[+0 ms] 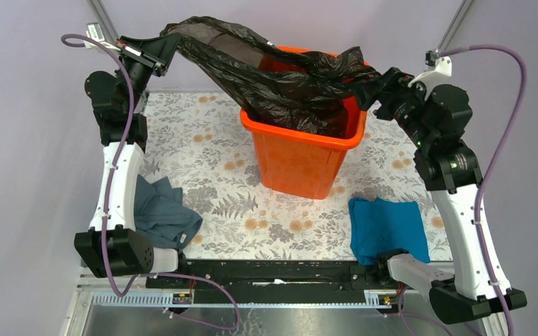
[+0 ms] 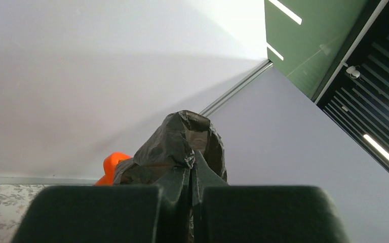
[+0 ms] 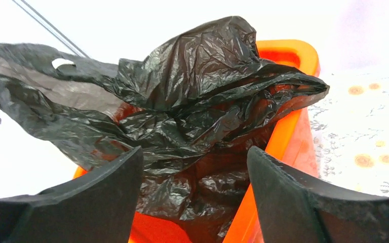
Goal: Put the trash bags into the trash bin
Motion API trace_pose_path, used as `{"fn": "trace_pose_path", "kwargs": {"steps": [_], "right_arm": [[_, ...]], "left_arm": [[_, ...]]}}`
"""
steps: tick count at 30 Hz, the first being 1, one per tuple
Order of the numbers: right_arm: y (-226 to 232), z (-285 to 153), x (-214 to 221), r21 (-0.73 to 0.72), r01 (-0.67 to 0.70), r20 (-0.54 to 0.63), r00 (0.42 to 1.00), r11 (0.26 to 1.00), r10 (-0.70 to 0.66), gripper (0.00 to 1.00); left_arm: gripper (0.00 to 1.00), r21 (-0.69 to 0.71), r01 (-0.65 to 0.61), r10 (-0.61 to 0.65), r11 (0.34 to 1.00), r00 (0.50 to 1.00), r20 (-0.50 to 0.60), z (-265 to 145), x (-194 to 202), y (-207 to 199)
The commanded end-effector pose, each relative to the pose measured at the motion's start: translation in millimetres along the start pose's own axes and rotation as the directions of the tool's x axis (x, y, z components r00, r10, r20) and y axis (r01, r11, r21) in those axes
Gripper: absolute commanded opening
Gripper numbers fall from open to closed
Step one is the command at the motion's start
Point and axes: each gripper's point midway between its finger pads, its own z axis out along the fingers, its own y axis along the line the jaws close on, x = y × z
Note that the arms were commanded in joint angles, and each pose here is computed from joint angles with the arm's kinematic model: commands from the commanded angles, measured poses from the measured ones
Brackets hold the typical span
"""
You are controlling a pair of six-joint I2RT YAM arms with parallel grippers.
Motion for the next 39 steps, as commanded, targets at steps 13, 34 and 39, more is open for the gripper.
{"fn": "trace_pose_path", "kwargs": {"steps": [13, 34, 39], "right_arm": [[-84, 34, -15, -0.043, -0.191, 0.012, 0.981, 0.981, 0.191, 0.52], [-42, 66, -40, -0.429, -0.229, -0.02, 0.97, 0.874, 0.244, 0.15], [-19, 49, -79, -0.47, -0.373, 0.007, 0.905, 0.8, 0.426, 0.0]], "left_arm": [[0.0, 0.103, -0.053, 0.05, 0.993, 0.998, 0.027, -3, -13, -39], [0.0, 0.135, -0.015, 0.016, 0.991, 1.0, -0.009, -11, -4, -44], [0.0, 0.123, 0.017, -0.015, 0.992, 1.0, -0.016, -10, 1, -35]]}}
